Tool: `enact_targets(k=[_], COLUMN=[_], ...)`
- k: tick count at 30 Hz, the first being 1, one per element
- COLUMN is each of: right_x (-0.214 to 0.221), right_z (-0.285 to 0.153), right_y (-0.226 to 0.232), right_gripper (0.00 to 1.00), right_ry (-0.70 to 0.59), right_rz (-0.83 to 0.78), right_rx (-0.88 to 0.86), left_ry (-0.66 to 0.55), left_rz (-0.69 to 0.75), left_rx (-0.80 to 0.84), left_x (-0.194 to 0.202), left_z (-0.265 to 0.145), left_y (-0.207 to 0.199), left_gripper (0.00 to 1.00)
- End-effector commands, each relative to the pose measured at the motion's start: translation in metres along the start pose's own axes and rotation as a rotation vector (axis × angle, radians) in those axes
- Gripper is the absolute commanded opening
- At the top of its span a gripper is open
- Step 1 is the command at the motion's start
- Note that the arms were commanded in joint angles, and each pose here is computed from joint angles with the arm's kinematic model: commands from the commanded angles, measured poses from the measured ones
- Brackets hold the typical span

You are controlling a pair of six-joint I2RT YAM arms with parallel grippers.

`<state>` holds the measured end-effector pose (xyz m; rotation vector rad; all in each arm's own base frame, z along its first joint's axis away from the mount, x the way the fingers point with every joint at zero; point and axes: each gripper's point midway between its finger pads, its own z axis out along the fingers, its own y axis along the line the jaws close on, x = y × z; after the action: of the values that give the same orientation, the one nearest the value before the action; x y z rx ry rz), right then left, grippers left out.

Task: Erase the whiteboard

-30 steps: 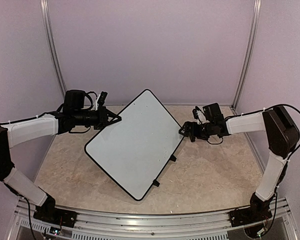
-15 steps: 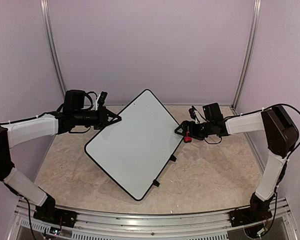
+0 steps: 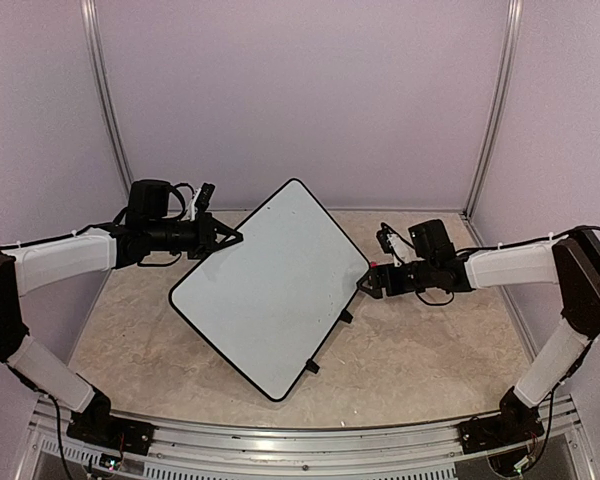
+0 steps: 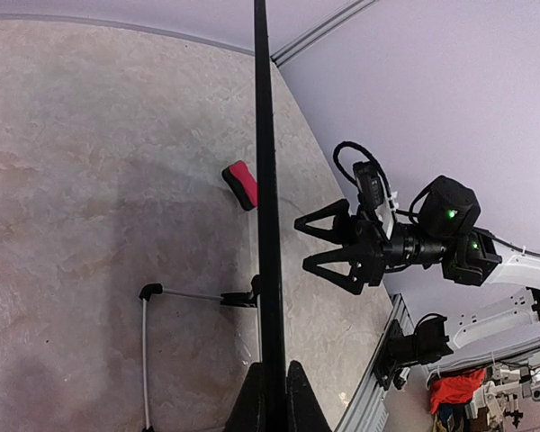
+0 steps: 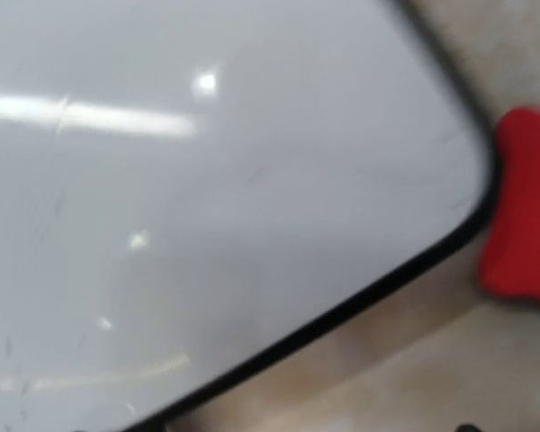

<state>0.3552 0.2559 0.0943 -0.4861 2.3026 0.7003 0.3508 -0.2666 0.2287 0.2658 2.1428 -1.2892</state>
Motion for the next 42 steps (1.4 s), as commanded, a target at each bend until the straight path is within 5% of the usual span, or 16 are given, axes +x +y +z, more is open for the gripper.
enact_targets(k=[1, 20, 33, 42], right_x=[0.021, 0.06, 0.06, 0.065], right_z=[0.002, 0.039, 0.047, 0.047], right_y=[0.015, 0.042, 0.052, 0.065], right_gripper=[0.83, 0.66, 0.32, 0.19], right_ry=[0.037, 0.148, 0.148, 0.146], right_rz=[-0.134, -0.337, -0.37, -0.39], right_rx=[0.047, 0.105, 0.096, 0.064], left_ry=[-0.022, -0.024, -0.025, -0.026], left_rz=[0.085, 0.083, 0.076, 0.075], left_rx=[0.043, 0.042, 0.048, 0.052], left_x=[-0.004, -0.005, -0.006, -0.006], left_z=[0.0, 0.0, -0.001, -0.001], left_y=[-0.01, -0.009, -0.008, -0.009], left_gripper=[0.0, 0.0, 0.01, 0.04])
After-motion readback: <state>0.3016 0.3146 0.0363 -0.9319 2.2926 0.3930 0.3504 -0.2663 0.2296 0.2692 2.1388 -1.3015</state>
